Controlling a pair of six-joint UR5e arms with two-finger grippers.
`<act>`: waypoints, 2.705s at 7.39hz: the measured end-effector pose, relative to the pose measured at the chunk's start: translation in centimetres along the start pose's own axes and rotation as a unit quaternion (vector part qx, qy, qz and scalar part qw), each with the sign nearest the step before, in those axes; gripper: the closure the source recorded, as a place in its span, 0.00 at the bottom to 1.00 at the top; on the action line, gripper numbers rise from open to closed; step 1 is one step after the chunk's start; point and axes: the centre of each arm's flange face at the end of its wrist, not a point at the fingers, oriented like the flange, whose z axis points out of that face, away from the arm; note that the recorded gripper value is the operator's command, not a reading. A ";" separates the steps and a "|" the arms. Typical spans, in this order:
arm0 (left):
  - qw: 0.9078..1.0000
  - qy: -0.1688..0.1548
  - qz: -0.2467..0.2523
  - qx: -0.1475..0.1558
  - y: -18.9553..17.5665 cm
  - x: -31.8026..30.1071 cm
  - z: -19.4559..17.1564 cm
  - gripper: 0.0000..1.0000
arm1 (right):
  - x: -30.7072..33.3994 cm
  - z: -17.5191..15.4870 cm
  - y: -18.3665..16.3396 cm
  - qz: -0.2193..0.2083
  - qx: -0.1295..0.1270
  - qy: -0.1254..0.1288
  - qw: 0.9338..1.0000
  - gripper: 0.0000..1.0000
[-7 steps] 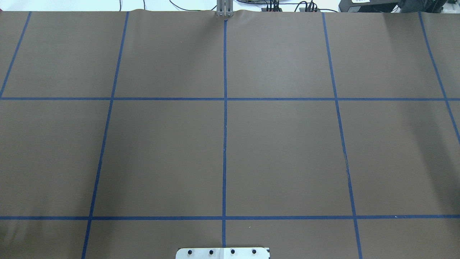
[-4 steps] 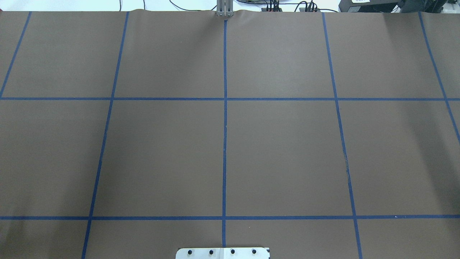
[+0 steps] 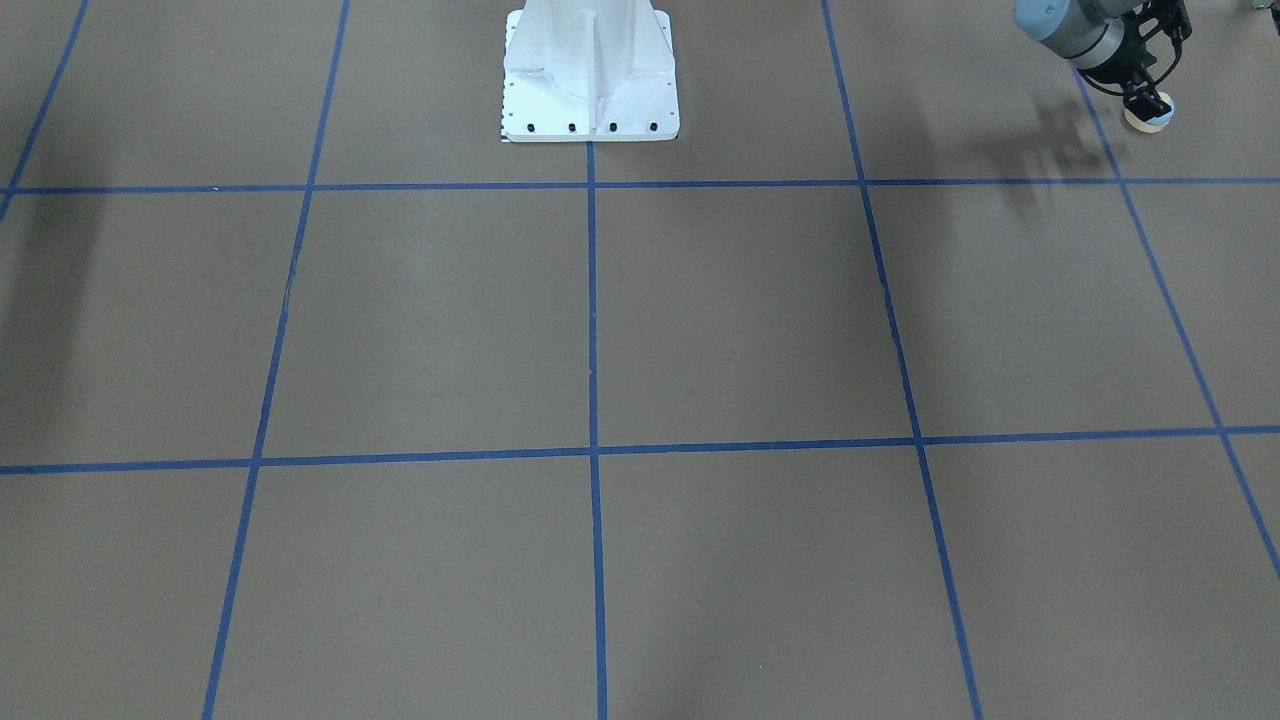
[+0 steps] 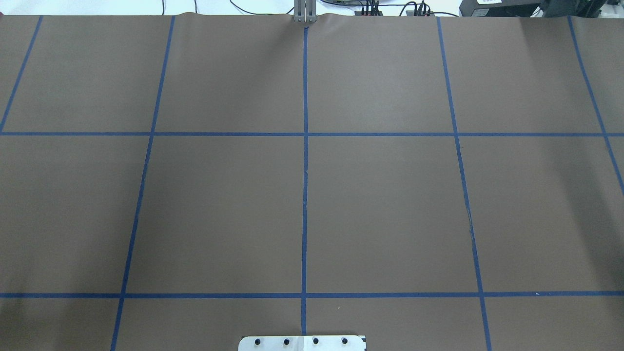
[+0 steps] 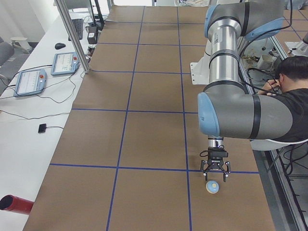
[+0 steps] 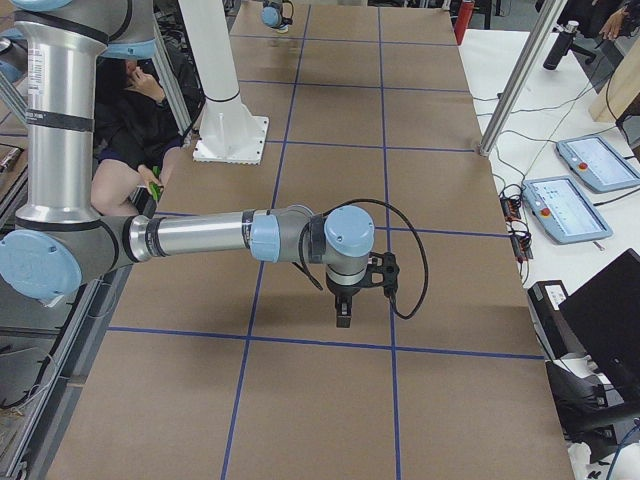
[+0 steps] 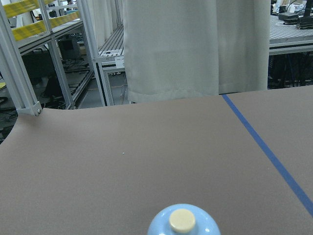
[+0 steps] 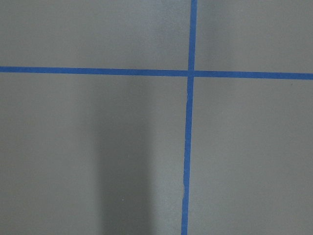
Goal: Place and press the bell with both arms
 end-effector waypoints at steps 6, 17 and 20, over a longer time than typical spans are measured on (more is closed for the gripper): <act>1.000 0.001 0.000 -0.004 0.7 0.0 2.7 0.00 | 0.1 0.1 -0.2 0.001 -0.001 0.001 1.000 0.00; 1.000 0.004 -0.002 0.007 1.8 -0.1 4.4 0.01 | 0.2 0.2 0.0 0.002 -0.002 0.001 1.000 0.00; 1.000 0.004 -0.003 0.006 2.1 -0.2 4.4 0.83 | 0.2 0.2 -0.1 0.002 -0.002 0.001 1.000 0.00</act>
